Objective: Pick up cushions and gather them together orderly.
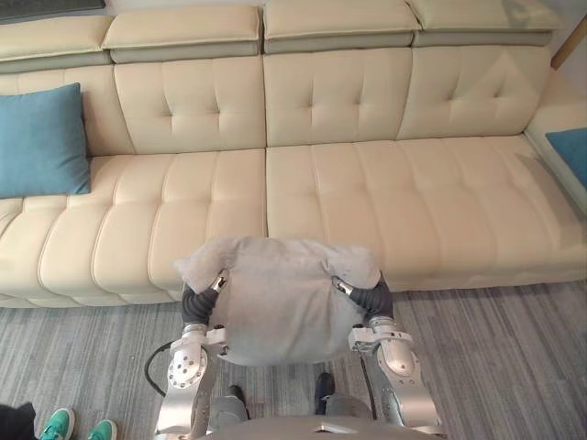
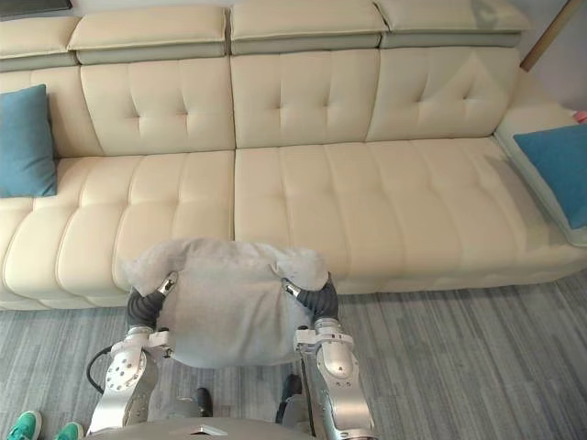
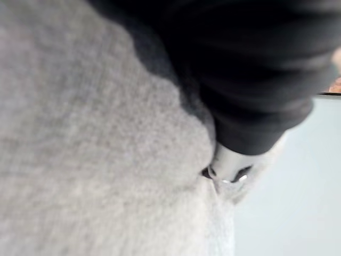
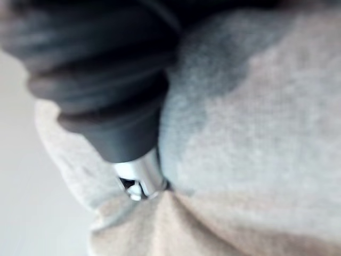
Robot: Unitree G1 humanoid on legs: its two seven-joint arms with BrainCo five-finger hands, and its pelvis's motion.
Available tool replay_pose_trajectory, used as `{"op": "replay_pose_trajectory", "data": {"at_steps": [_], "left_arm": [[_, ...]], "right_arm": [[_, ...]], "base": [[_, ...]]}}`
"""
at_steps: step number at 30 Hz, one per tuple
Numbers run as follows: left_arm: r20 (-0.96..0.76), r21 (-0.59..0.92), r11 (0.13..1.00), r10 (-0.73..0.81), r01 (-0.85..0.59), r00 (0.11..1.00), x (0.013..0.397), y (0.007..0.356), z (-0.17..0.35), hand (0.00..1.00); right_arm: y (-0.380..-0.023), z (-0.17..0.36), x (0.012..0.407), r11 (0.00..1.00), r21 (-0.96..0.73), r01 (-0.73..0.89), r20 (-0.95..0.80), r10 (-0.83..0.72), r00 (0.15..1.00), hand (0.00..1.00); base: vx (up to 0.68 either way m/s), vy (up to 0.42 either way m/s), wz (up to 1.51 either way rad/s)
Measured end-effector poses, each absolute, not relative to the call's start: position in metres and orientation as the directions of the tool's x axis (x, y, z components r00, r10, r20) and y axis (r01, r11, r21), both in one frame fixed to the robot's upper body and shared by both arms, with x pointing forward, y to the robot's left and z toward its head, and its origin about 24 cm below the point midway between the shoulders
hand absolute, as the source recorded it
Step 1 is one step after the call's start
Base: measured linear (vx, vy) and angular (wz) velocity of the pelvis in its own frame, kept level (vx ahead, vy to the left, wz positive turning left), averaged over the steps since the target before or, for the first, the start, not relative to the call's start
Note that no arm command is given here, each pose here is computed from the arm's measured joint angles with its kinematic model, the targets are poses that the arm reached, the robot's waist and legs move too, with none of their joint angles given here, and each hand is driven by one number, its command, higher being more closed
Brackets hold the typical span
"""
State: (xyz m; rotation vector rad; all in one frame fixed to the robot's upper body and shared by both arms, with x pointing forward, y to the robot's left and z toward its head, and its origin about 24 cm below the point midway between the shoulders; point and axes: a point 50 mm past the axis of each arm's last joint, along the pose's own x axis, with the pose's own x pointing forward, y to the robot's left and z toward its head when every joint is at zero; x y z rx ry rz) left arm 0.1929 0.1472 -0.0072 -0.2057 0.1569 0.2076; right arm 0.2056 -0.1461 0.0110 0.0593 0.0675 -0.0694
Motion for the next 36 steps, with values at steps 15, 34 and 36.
{"op": "replay_pose_trajectory", "data": {"at_steps": [15,34,36], "left_arm": [[-0.12,-0.188,0.961,0.183,-0.203,0.976,0.194,0.153,0.005,1.0],[-0.065,-0.241,0.954,0.169,-0.18,0.983,0.199,0.141,0.019,1.0],[-0.06,-0.244,0.958,0.142,-0.152,0.988,0.199,0.137,0.02,1.0]], "right_arm": [[-0.141,0.025,0.216,0.999,0.028,0.045,-0.003,-0.045,0.999,1.0],[-0.154,0.069,0.204,0.999,-0.022,0.027,0.175,-0.022,0.984,1.0],[-0.159,0.067,0.203,0.998,-0.034,0.043,0.168,-0.037,0.985,1.0]], "base": [[-0.04,0.136,-0.13],[0.24,-0.119,0.34],[0.19,0.073,-0.19]]}}
